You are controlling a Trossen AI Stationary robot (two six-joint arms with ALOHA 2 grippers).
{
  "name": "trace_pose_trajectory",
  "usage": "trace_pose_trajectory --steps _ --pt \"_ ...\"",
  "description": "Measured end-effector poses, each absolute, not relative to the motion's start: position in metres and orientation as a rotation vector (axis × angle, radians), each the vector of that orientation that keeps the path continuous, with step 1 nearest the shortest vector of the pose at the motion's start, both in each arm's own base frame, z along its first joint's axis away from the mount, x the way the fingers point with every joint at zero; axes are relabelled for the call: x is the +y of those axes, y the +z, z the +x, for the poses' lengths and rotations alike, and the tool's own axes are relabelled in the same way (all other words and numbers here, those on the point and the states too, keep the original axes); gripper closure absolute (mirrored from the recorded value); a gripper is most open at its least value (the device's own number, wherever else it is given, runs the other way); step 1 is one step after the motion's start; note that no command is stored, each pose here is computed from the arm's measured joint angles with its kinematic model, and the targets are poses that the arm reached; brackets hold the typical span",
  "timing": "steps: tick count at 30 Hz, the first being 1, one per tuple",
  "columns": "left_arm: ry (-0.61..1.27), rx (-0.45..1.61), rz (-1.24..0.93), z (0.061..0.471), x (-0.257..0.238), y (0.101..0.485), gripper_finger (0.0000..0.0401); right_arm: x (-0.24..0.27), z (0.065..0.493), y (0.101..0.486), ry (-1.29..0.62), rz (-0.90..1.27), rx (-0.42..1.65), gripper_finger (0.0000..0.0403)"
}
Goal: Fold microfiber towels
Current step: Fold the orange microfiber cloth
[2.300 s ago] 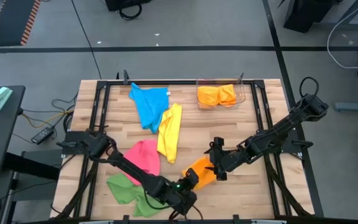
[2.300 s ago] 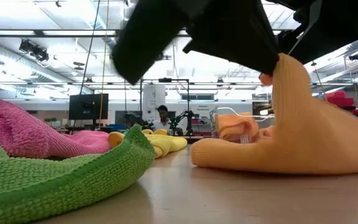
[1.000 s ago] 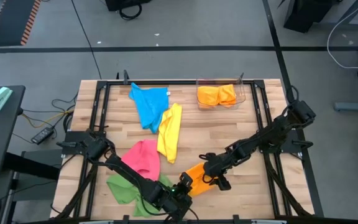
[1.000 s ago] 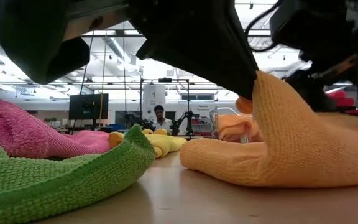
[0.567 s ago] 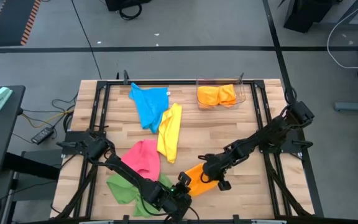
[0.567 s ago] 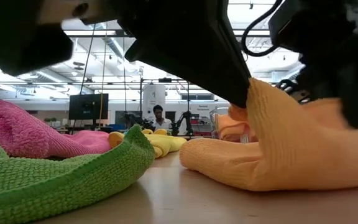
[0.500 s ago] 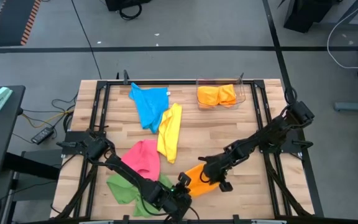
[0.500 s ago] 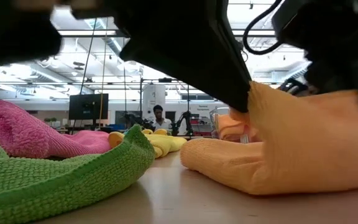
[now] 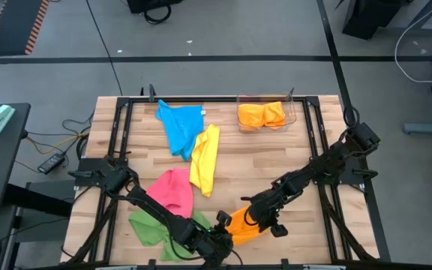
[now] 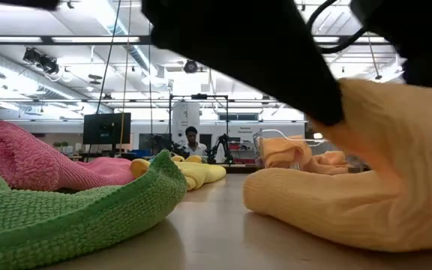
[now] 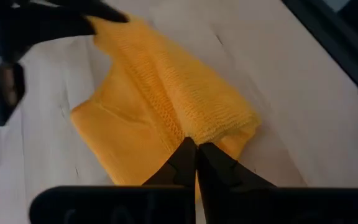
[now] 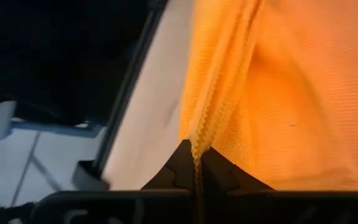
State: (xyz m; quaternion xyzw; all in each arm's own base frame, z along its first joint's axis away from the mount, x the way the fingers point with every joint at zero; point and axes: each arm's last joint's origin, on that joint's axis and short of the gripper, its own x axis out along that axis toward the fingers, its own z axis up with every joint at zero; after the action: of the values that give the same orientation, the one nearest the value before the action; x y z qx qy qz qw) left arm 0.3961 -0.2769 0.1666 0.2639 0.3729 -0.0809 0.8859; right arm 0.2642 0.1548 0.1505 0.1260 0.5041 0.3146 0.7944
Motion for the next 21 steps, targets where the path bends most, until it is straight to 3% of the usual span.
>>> trace_pose_trajectory --steps 8,15,21 --pt "-0.158 0.812 0.587 0.390 -0.278 0.164 0.0374 0.141 0.272 0.150 0.605 0.258 1.060 0.0392" --pt "-0.098 0.859 0.673 0.380 -0.276 0.167 0.0384 0.132 0.278 0.151 0.554 0.241 1.034 0.0392" --pt "-0.056 0.891 0.610 0.381 -0.271 0.165 0.0366 0.131 0.281 0.146 0.547 0.192 1.015 0.0393"
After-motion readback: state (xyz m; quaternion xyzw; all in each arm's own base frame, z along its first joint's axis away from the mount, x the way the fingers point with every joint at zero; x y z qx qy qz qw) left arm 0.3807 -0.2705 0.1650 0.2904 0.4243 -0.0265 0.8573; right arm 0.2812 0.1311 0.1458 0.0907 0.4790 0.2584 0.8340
